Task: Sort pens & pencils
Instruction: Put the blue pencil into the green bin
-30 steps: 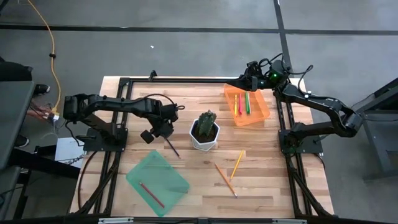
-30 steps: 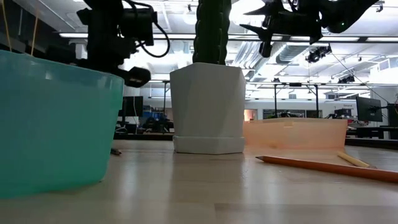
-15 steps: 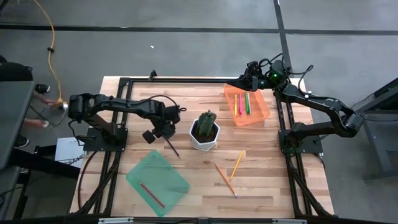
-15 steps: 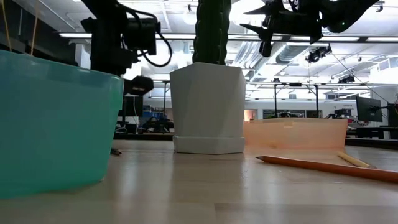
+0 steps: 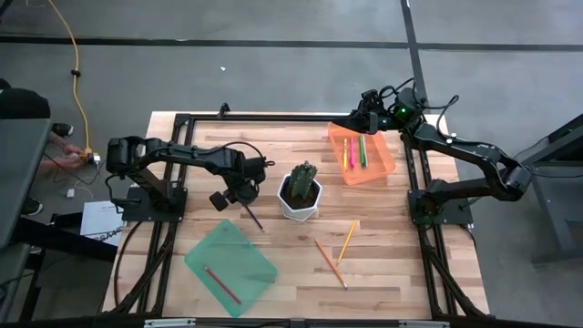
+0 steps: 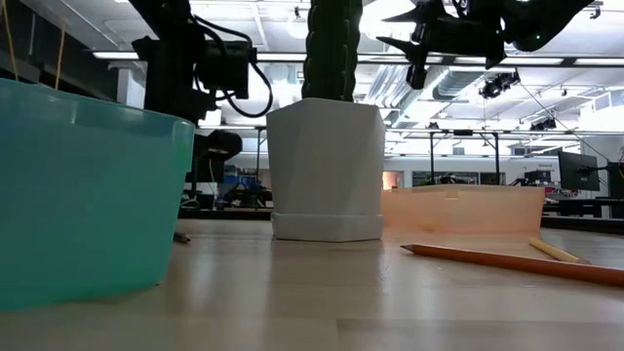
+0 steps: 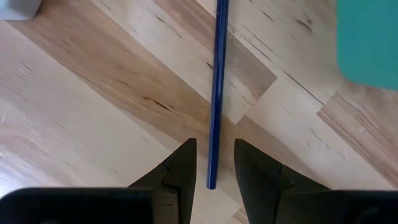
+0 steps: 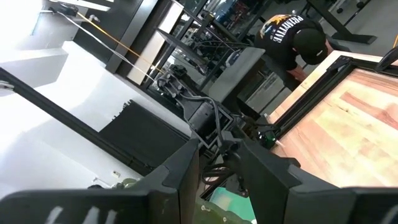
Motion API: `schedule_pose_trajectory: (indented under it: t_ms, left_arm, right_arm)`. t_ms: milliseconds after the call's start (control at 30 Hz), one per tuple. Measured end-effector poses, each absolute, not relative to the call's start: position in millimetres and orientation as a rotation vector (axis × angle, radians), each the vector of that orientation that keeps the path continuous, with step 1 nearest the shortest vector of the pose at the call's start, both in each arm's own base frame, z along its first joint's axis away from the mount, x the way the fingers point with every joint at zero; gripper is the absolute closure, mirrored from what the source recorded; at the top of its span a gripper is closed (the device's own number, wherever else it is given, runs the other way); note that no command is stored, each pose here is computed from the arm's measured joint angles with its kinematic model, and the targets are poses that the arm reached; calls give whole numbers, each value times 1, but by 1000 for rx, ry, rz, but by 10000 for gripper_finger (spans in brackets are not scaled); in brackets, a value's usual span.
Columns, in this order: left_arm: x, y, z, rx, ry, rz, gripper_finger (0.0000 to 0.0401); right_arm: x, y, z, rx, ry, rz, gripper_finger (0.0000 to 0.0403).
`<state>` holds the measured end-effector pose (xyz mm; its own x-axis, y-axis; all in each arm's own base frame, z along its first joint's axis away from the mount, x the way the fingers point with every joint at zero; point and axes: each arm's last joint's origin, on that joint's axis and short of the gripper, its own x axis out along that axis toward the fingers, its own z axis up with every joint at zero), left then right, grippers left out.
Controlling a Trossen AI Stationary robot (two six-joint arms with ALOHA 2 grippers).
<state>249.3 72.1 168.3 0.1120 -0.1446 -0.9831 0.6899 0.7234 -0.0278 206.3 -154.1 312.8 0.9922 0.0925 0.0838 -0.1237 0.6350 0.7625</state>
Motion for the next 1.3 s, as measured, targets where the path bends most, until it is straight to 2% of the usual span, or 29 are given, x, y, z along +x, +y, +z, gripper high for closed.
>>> schedule_pose_trajectory:
  t_ms: [567, 1033, 1300]
  left_arm:
    - [256, 63, 164, 599, 1297, -722, 306]
    - [262, 58, 147, 592, 1346, -765, 306]
    - [267, 58, 147, 605, 1325, -712, 307]
  right_arm:
    - [206, -154, 313, 871, -38, 123, 290]
    - [206, -154, 312, 874, -32, 126, 290]
    - [206, -154, 312, 874, -31, 128, 290]
